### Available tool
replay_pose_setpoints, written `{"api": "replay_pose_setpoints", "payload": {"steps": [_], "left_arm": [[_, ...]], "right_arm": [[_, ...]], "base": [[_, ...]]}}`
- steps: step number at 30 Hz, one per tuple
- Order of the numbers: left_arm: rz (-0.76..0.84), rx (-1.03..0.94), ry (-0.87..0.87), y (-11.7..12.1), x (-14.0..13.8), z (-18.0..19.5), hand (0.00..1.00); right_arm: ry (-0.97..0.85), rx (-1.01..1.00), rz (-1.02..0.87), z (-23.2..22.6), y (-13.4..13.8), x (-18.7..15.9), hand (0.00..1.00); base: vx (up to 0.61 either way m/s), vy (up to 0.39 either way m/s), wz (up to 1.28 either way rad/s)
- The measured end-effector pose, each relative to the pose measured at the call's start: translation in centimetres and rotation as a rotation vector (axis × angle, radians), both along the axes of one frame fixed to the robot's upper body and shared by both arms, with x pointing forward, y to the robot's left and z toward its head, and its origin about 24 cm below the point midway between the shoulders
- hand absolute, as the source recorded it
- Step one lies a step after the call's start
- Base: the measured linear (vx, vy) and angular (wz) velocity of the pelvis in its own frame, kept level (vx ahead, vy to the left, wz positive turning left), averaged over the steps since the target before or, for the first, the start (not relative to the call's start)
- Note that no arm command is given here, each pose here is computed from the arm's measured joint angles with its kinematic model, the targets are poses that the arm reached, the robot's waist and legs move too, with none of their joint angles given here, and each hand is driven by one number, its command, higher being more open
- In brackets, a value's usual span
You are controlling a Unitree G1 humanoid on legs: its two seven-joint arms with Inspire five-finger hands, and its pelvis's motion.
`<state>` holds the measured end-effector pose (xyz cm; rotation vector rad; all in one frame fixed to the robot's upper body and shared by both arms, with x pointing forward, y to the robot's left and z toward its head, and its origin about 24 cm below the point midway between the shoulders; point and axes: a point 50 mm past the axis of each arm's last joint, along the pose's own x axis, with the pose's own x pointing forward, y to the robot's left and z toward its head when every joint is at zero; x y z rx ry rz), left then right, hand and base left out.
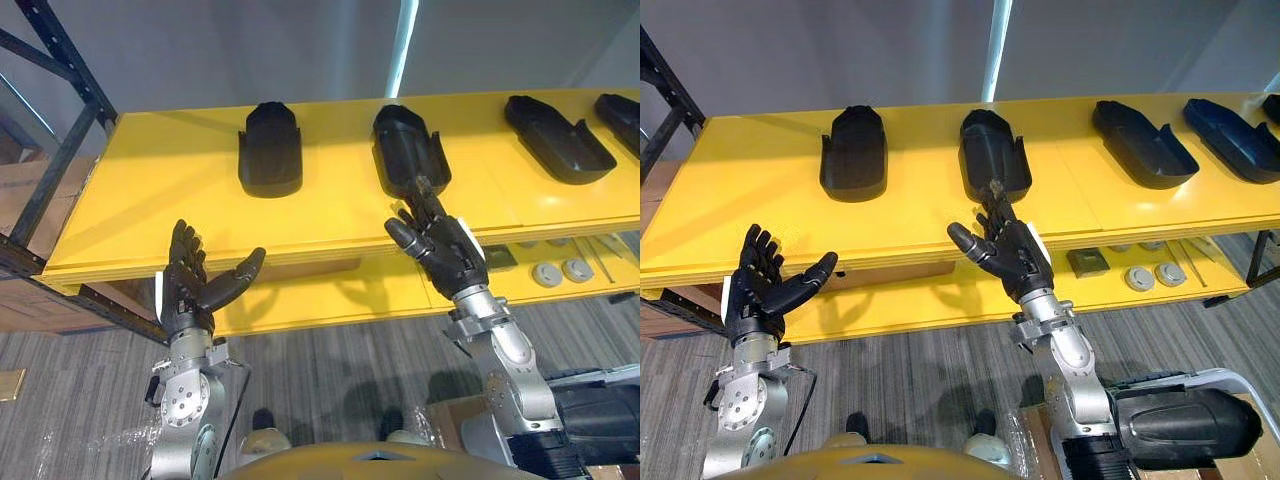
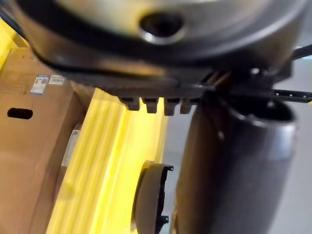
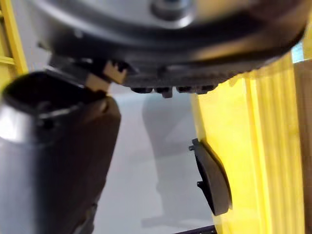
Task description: Walk over and take three plastic housings, then place them on the shelf
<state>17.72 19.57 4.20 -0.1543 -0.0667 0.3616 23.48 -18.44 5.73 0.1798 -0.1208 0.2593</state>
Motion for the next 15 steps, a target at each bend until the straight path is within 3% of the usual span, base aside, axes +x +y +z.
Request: {"api": "replay_pose_setpoints", "payload": {"steps": [15], "left_arm": [[-0.02,0.0,0.007,-0.3,0.2,0.0,1.0]], "right_arm": [[0.085,-0.076,-0.239,-1.6,-2.2,2.4,1.0]], "base": [[0.0,0.001,0.02]]}}
